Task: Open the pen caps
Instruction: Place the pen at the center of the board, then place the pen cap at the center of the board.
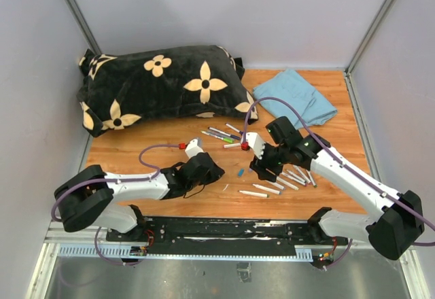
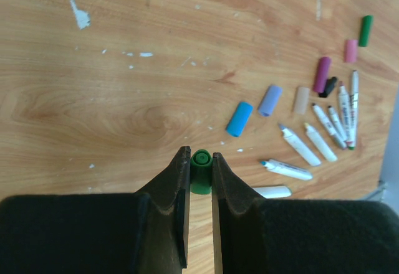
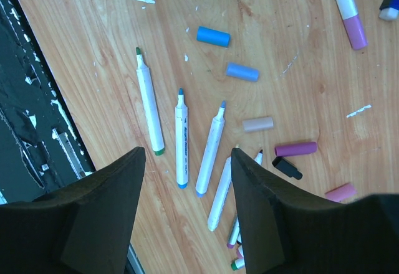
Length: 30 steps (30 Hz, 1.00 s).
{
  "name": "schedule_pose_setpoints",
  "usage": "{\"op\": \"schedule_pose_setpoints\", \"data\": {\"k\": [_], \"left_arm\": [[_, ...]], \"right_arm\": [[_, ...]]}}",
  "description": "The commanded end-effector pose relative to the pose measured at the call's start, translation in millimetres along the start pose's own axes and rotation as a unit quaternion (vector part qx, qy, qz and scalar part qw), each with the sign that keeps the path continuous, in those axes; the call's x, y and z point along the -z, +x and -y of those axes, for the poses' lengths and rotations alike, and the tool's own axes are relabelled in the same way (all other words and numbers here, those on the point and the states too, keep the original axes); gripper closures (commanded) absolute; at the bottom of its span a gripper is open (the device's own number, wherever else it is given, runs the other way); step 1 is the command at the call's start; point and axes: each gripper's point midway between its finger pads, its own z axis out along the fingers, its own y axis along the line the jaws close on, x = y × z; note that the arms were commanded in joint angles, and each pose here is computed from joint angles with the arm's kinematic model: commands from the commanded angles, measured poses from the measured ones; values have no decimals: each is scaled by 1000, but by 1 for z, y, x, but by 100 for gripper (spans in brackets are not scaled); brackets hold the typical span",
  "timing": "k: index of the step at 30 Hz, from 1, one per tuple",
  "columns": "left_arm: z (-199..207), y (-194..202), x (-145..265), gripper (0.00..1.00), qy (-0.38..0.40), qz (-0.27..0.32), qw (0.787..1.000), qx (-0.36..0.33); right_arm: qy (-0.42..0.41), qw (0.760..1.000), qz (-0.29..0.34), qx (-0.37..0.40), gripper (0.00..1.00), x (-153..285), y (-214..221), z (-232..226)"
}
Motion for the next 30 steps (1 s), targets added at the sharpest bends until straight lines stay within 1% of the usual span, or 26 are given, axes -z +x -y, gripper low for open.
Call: {"op": "schedule_pose_setpoints", "data": {"k": [1,16,30], "left_arm": [[-16,6,-3,100,-45,-3,999,-23],[-26,12,-15,99,-80,-13,995,-54],[-34,15,-18,94,-95,-14,994,-56]], "right_arm": [[-2,1000,0,-7,41,5,6,-1],[2,1000,-2,-9,41,6,8,2],[3,1000,2,-8,40,7,8,2]]}}
